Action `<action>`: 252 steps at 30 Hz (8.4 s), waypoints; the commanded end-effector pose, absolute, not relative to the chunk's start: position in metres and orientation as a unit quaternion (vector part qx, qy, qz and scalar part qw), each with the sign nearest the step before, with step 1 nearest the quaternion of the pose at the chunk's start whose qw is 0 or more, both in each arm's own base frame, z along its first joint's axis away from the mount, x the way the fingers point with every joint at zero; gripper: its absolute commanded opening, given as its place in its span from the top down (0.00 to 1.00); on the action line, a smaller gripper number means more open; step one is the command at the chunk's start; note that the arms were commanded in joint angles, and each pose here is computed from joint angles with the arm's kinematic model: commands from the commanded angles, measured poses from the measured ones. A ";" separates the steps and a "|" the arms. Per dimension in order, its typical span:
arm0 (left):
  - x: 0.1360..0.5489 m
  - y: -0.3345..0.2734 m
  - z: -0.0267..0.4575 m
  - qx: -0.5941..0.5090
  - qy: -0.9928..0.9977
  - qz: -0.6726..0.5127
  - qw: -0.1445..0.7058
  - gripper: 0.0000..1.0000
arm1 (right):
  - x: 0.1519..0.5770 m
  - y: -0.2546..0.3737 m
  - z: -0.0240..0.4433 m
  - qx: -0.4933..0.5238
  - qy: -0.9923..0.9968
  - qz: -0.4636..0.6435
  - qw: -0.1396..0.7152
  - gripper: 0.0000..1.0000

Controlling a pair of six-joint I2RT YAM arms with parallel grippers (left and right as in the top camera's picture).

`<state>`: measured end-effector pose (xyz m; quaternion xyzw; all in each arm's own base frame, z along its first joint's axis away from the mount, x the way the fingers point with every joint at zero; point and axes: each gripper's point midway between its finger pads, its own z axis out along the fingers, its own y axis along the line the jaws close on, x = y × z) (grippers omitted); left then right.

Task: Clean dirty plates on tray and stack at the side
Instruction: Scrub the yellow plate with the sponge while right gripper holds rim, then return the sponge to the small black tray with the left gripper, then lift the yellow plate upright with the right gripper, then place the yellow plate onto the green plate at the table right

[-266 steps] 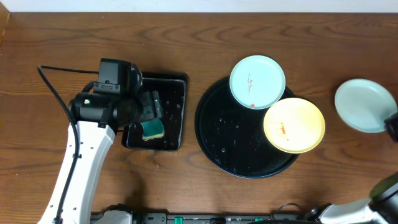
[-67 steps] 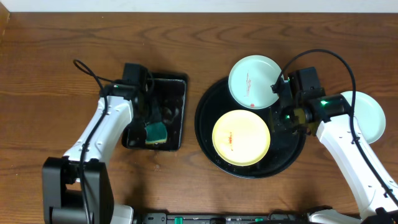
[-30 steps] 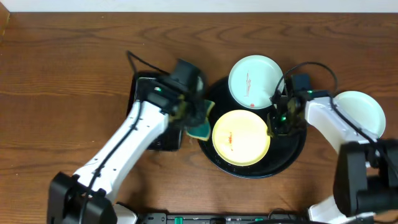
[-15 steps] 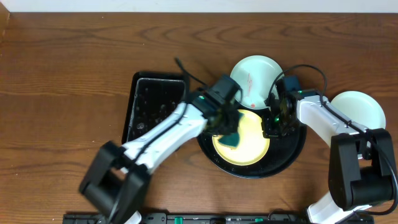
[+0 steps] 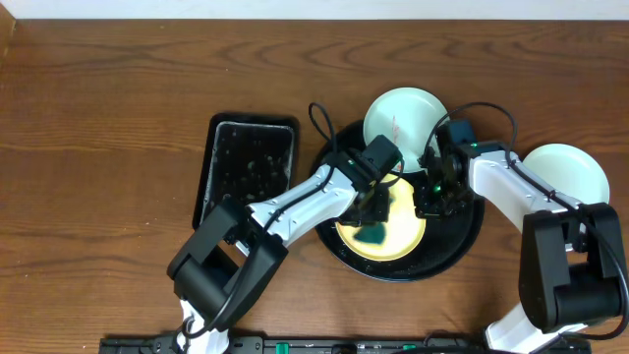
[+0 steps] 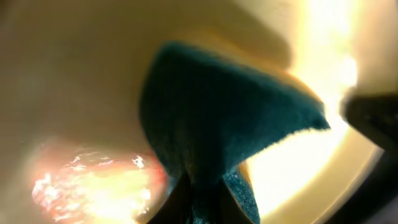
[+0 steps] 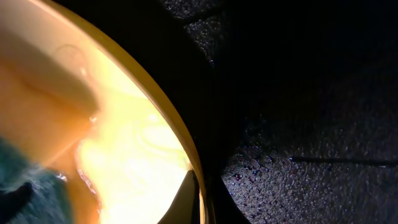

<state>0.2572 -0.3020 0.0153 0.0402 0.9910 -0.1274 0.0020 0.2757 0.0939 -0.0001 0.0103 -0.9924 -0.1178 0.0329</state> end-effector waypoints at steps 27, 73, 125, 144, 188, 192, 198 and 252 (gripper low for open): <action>0.239 -0.353 0.006 0.064 0.965 -0.250 -0.054 0.92 | 0.271 0.088 -0.012 0.006 -0.995 -0.085 0.044 0.99; 0.248 -0.350 -0.006 0.060 0.967 -0.242 -0.046 0.87 | 0.270 0.088 -0.012 0.006 -0.995 -0.085 0.045 0.99; 0.316 -0.061 0.107 -0.087 0.987 0.004 0.134 0.72 | 0.300 0.082 0.098 0.041 -0.985 -0.035 -0.166 0.99; 0.305 -0.072 0.193 -0.083 0.964 -0.095 0.235 0.29 | 0.288 0.076 0.188 0.156 -0.894 0.248 -0.338 0.99; 0.294 -0.070 0.211 -0.082 0.957 -0.101 0.258 0.17 | 0.261 0.132 0.261 0.256 -0.754 0.382 -0.470 0.99; 0.294 -0.070 0.211 -0.082 0.957 -0.101 0.258 0.17 | 0.261 0.132 0.261 0.256 -0.754 0.382 -0.470 0.99; 0.294 -0.070 0.211 -0.082 0.957 -0.101 0.258 0.17 | 0.261 0.132 0.261 0.256 -0.754 0.382 -0.470 0.99; 0.294 -0.070 0.211 -0.082 0.957 -0.101 0.258 0.16 | 0.278 -0.203 0.106 -0.475 -0.854 -0.056 -0.205 0.99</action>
